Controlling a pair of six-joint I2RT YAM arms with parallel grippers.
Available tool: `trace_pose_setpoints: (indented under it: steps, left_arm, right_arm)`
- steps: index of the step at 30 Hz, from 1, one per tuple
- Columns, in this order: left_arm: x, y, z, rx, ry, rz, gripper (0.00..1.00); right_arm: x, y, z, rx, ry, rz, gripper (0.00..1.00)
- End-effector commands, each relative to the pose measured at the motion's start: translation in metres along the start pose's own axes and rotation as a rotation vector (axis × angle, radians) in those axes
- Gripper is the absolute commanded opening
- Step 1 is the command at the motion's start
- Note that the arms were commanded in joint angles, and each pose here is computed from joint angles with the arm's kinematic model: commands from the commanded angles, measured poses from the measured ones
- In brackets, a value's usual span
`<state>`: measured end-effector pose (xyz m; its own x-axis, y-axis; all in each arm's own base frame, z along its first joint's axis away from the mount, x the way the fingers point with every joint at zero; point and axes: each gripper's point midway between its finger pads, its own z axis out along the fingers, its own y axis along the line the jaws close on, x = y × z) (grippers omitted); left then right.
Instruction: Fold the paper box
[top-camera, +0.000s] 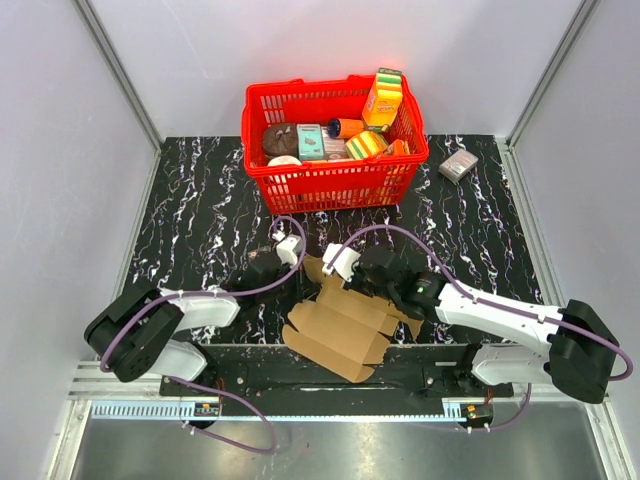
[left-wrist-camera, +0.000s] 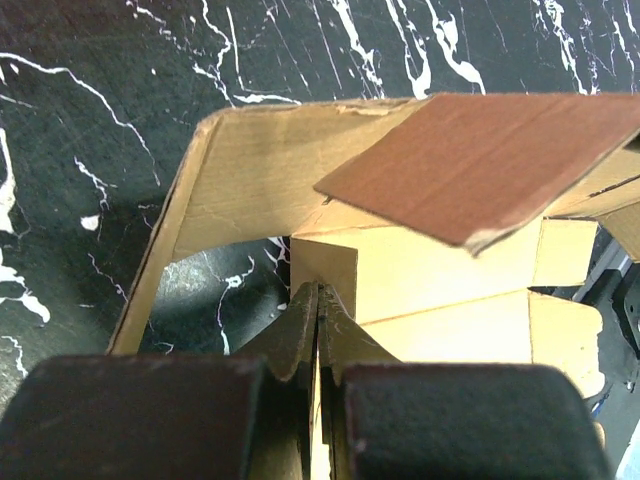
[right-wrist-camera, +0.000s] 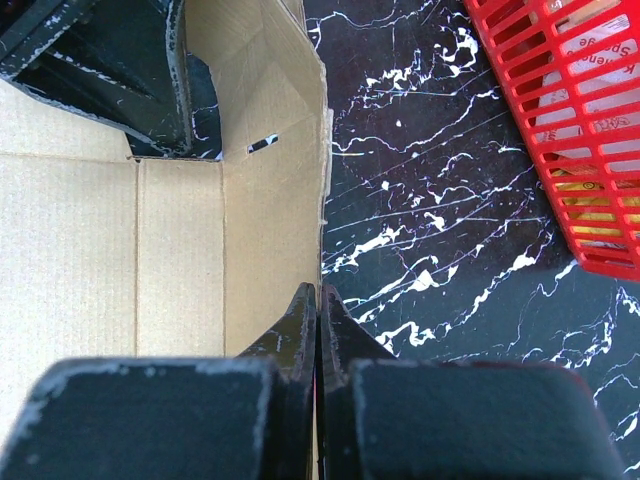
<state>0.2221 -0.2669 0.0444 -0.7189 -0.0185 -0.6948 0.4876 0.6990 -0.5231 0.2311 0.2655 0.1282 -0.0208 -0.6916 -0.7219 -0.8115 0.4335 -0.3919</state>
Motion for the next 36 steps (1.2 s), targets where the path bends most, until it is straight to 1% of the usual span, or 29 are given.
trace_pose_setpoints:
  steps: [1,7,13,22,28,32,36]
  left_arm:
    - [-0.012,-0.016,-0.004,0.071,-0.07,-0.008,0.0]
    - [-0.007,-0.017,-0.007,0.072,-0.075,-0.021,0.0]
    - [-0.008,-0.02,-0.006,0.079,-0.078,-0.024,0.0]
    - [-0.009,-0.026,-0.007,0.092,-0.078,-0.018,0.0]
    - [-0.013,-0.026,-0.005,0.081,-0.079,-0.011,0.0]
    - [-0.017,-0.027,-0.002,0.08,-0.082,-0.003,0.0]
    - [-0.016,-0.027,0.001,0.079,-0.07,-0.001,0.0]
  right_arm:
    - [-0.011,0.0,-0.003,-0.001,-0.05,-0.019,0.0]
    - [-0.008,-0.001,-0.003,0.014,-0.049,-0.019,0.0]
    - [-0.004,-0.011,-0.002,0.085,-0.066,-0.034,0.0]
    - [-0.008,-0.031,0.006,0.24,-0.124,-0.042,0.0]
    - [-0.014,-0.04,0.013,0.296,-0.145,-0.106,0.0]
    - [-0.019,-0.045,0.018,0.325,-0.159,-0.187,0.0]
    - [-0.021,-0.044,0.021,0.313,-0.158,-0.244,0.0]
